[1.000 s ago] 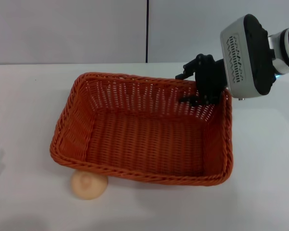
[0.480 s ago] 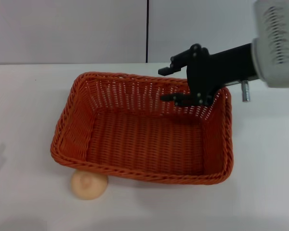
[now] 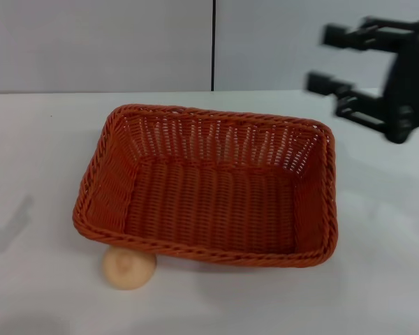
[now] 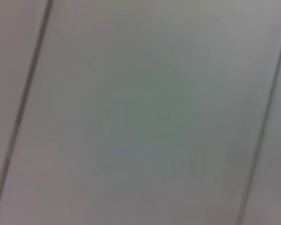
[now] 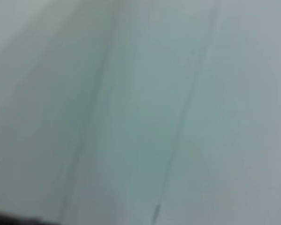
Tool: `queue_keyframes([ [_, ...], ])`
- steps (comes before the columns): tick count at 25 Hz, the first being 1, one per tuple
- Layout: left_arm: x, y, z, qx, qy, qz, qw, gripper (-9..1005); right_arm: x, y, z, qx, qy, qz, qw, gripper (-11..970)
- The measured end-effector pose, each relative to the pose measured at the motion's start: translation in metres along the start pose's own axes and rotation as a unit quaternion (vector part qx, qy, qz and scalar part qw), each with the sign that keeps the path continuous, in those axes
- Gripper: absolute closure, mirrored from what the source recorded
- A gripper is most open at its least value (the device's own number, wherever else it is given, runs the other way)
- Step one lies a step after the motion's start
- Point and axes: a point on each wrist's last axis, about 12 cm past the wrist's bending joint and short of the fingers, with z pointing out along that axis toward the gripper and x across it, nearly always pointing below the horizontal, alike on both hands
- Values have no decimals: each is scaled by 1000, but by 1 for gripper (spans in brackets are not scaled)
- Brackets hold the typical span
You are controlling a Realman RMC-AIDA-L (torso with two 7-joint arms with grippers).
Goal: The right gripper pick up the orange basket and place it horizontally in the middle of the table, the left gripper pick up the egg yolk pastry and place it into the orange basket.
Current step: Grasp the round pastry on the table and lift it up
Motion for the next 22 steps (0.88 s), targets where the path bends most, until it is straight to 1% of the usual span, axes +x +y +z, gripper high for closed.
queue_keyframes([
  [1, -2, 2, 2, 8, 9, 1, 1000, 163, 0, 0, 0, 0, 0, 0, 1000, 467],
  [2, -10, 8, 8, 31, 44, 2, 999, 163, 4, 1, -10, 19, -10, 17, 1000, 467],
  [3, -14, 12, 10, 41, 64, 6, 997, 163, 13, 3, -29, 54, -31, 52, 997, 467],
  [4, -14, 12, 10, 41, 64, 6, 997, 163, 17, 4, -39, 70, -42, 69, 994, 467],
  [5, -19, 15, 12, 51, 83, 10, 995, 163, 21, 4, -49, 88, -53, 85, 991, 467],
  [6, -34, 23, 17, 75, 139, 24, 987, 163, 26, 5, -61, 106, -65, 101, 987, 467],
  [7, -42, 27, 19, 82, 163, 35, 983, 163, 33, 6, -78, 130, -84, 121, 981, 467],
  [8, -42, 27, 19, 82, 163, 35, 983, 163, 33, 6, -78, 130, -84, 121, 981, 467],
  [10, -42, 27, 19, 82, 163, 35, 983, 163, 39, 8, -96, 151, -105, 136, 973, 467],
  [11, -57, 30, 23, 91, 235, 48, 966, 163, 40, 9, -102, 158, -112, 140, 971, 467],
  [12, -57, 30, 23, 91, 235, 48, 966, 164, 40, 9, -102, 158, -112, 140, 971, 467],
  [13, -63, 30, 27, 97, 276, 47, 955, 164, 44, 11, -114, 171, -126, 146, 966, 467],
  [14, -63, 30, 27, 97, 276, 47, 955, 164, 44, 11, -114, 171, -126, 146, 966, 467],
  [15, -63, 30, 27, 97, 276, 47, 955, 164, 46, 13, -123, 182, -140, 150, 962, 467],
  [16, -64, 28, 32, 110, 315, 42, 942, 164, 47, 13, -127, 187, -145, 152, 960, 467],
  [17, -64, 28, 32, 110, 315, 42, 942, 164, 47, 13, -127, 187, -145, 152, 960, 467],
  [18, -62, 20, 38, 139, 347, 20, 927, 164, 49, 15, -134, 197, -156, 154, 956, 467],
  [19, -62, 20, 38, 139, 347, 20, 927, 164, 49, 15, -135, 199, -160, 154, 955, 467],
  [20, -60, 16, 39, 153, 360, 1, 921, 164, 50, 16, -137, 201, -162, 155, 954, 467],
  [22, -59, 13, 38, 161, 365, -10, 917, 164, 50, 16, -138, 202, -163, 155, 953, 467],
])
